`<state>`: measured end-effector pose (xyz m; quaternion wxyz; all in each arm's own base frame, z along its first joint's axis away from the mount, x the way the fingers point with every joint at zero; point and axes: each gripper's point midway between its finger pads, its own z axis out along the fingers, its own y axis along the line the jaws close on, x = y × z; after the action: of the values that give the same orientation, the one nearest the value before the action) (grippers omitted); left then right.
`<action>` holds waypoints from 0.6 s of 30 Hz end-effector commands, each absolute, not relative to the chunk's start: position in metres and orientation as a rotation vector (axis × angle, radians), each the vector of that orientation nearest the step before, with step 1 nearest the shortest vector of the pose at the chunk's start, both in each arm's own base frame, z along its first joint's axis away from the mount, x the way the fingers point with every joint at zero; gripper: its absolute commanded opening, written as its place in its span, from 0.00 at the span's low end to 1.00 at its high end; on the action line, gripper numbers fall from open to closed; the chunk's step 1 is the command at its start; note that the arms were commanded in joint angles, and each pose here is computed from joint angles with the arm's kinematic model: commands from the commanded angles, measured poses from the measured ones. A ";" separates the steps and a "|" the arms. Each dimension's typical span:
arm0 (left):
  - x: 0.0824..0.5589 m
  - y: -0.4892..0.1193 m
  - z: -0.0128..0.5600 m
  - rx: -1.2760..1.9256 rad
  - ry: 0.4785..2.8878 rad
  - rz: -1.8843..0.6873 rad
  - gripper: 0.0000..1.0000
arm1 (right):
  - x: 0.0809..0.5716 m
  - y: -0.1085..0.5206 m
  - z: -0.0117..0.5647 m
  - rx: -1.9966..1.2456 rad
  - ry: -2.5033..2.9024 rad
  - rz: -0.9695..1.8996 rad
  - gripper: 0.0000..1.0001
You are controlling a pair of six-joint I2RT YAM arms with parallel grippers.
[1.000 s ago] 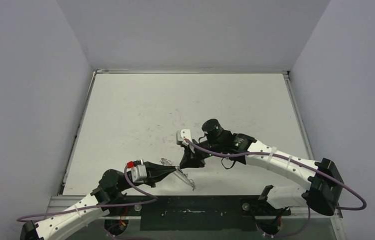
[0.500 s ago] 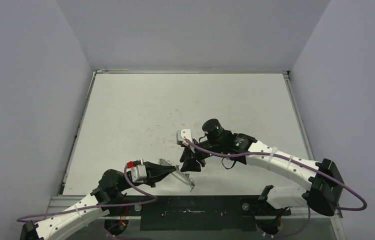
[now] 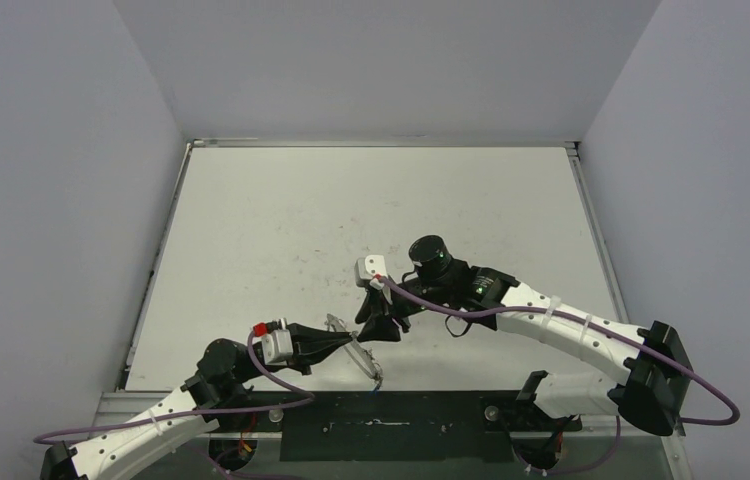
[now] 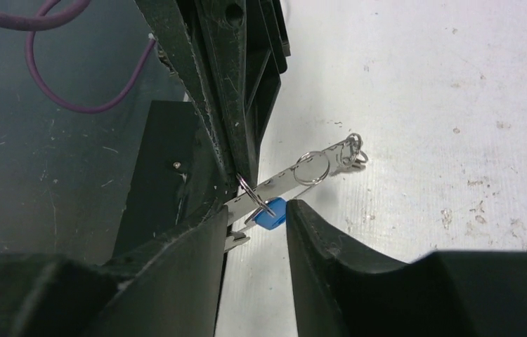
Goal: Put the keys on the keyring
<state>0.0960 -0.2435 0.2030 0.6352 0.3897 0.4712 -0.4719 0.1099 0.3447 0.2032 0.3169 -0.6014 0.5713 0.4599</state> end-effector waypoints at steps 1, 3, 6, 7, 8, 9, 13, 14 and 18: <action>0.089 -0.240 0.239 0.853 0.953 -1.104 0.00 | 0.109 0.359 0.224 -1.558 1.408 1.277 0.33; 0.089 -0.240 0.238 0.852 0.954 -1.105 0.00 | 0.107 0.360 0.227 -1.555 1.400 1.293 0.29; 0.089 -0.239 0.238 0.851 0.954 -1.105 0.00 | 0.107 0.361 0.225 -1.558 1.403 1.297 0.21; 0.089 -0.239 0.238 0.850 0.954 -1.105 0.00 | 0.107 0.361 0.224 -1.560 1.408 1.300 0.18; 0.089 -0.239 0.239 0.849 0.953 -1.104 0.00 | 0.106 0.361 0.223 -1.562 1.409 1.302 0.16; 0.089 -0.239 0.238 0.849 0.954 -1.102 0.00 | 0.106 0.361 0.222 -1.564 1.415 1.304 0.15; 0.089 -0.240 0.237 0.853 0.961 -1.103 0.00 | 0.103 0.361 0.222 -1.575 1.412 1.313 0.01; 0.089 -0.239 0.236 0.852 0.962 -1.102 0.00 | 0.104 0.360 0.223 -1.576 1.410 1.310 0.00; 0.090 -0.239 0.236 0.847 0.963 -1.099 0.00 | 0.102 0.357 0.225 -1.586 1.389 1.304 0.00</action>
<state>0.0959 -0.2429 0.2043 0.6349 0.3849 0.4722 -0.4751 0.1052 0.3509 0.2029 0.2998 -0.5936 0.5692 0.4836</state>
